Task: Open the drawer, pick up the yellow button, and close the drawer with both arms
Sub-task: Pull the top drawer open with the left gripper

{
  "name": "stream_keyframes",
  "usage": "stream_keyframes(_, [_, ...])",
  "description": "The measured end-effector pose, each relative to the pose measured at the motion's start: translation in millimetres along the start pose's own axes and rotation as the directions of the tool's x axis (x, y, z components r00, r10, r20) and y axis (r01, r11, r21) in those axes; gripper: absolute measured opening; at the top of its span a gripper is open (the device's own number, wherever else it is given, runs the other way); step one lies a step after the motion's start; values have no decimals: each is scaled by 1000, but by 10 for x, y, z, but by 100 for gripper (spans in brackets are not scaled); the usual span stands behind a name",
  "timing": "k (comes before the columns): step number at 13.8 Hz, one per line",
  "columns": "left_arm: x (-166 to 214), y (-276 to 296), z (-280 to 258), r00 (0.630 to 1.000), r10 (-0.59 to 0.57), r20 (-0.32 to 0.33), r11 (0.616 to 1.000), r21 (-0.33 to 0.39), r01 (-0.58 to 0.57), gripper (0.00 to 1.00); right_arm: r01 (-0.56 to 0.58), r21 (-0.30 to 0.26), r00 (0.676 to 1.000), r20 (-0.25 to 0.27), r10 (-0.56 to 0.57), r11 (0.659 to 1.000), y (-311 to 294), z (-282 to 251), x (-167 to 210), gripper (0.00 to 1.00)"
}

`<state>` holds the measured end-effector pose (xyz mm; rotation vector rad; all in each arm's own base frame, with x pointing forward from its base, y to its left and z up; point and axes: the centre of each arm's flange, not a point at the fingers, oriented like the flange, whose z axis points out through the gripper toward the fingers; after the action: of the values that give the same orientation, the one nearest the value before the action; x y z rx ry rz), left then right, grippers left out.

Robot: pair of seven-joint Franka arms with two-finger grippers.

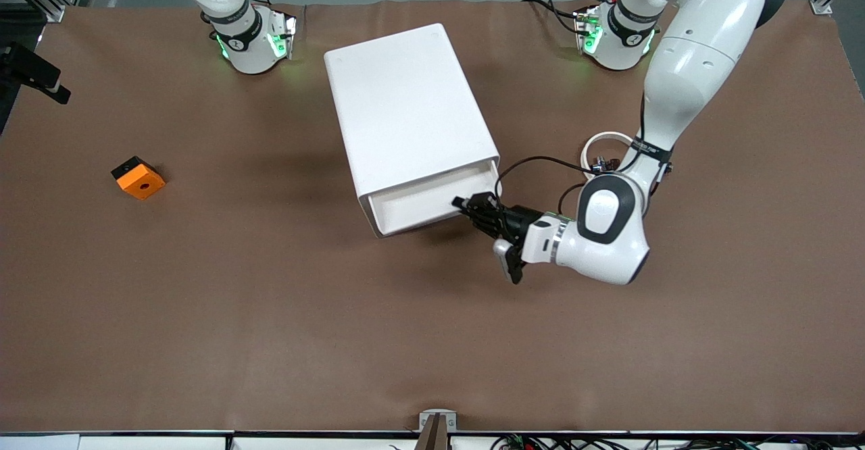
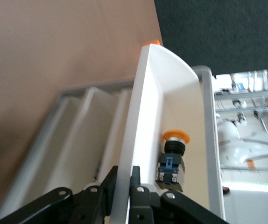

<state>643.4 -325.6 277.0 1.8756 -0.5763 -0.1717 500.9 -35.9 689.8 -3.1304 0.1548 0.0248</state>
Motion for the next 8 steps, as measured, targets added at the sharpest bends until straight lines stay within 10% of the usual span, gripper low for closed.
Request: stream_keyframes(8, [258,-77,-513,976,34,-216,989,147,-2,14,0,0,1000,-2,0,1000,1,-3,1,100])
